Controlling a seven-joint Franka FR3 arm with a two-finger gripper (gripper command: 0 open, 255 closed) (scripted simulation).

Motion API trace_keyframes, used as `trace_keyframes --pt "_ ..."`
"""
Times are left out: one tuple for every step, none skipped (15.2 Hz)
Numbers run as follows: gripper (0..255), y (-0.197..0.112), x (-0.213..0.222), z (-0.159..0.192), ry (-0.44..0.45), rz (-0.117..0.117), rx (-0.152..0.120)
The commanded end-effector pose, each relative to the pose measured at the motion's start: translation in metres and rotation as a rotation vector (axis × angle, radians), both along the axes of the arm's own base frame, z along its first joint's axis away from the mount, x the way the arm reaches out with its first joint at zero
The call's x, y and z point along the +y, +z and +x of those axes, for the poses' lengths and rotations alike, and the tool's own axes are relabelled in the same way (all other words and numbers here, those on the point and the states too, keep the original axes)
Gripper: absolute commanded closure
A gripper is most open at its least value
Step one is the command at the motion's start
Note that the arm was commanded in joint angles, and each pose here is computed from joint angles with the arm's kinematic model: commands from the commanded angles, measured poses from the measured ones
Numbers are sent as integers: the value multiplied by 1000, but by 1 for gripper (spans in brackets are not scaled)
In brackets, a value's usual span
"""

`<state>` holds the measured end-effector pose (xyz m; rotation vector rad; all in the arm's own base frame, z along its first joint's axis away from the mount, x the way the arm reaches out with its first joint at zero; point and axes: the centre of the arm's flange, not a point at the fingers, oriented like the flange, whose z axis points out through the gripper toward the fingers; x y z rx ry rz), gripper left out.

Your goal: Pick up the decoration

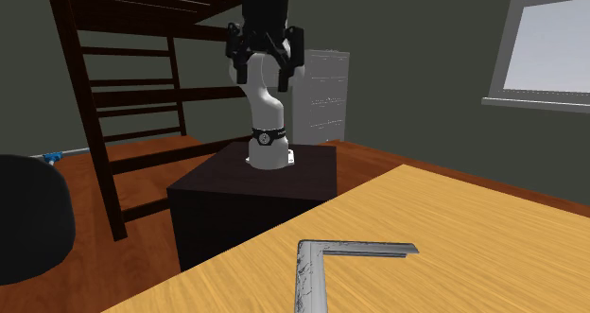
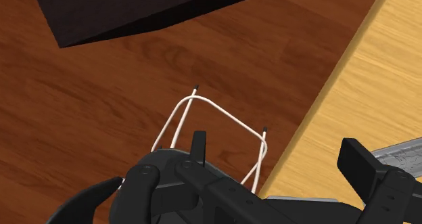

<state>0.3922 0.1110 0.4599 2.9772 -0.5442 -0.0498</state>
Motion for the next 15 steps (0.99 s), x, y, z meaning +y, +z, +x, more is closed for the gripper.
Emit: trace_keyframes --pt "0 -17 12 12 -35 8 -11" --pt "0 -25 18 20 -52 11 -15" --pt "0 -33 24 27 -68 15 -20" --pt "0 -41 29 35 -85 18 -24" --pt "0 -49 35 43 -101 22 -29" --pt "0 -57 41 51 -118 25 -34" --pt "0 -65 46 59 -134 28 -38" --pt "0 -73 51 67 -151 32 -43" --pt "0 -81 56 76 -168 35 -47" --pt "0 -89 62 84 -184 38 -52" --pt "0 -96 67 93 -201 42 -56" --pt "0 -104 71 102 -217 45 -61" --pt "0 -111 76 111 -234 48 -66" --pt "0 -119 81 119 -250 52 -70" --pt "0 -126 85 129 -267 55 -75"
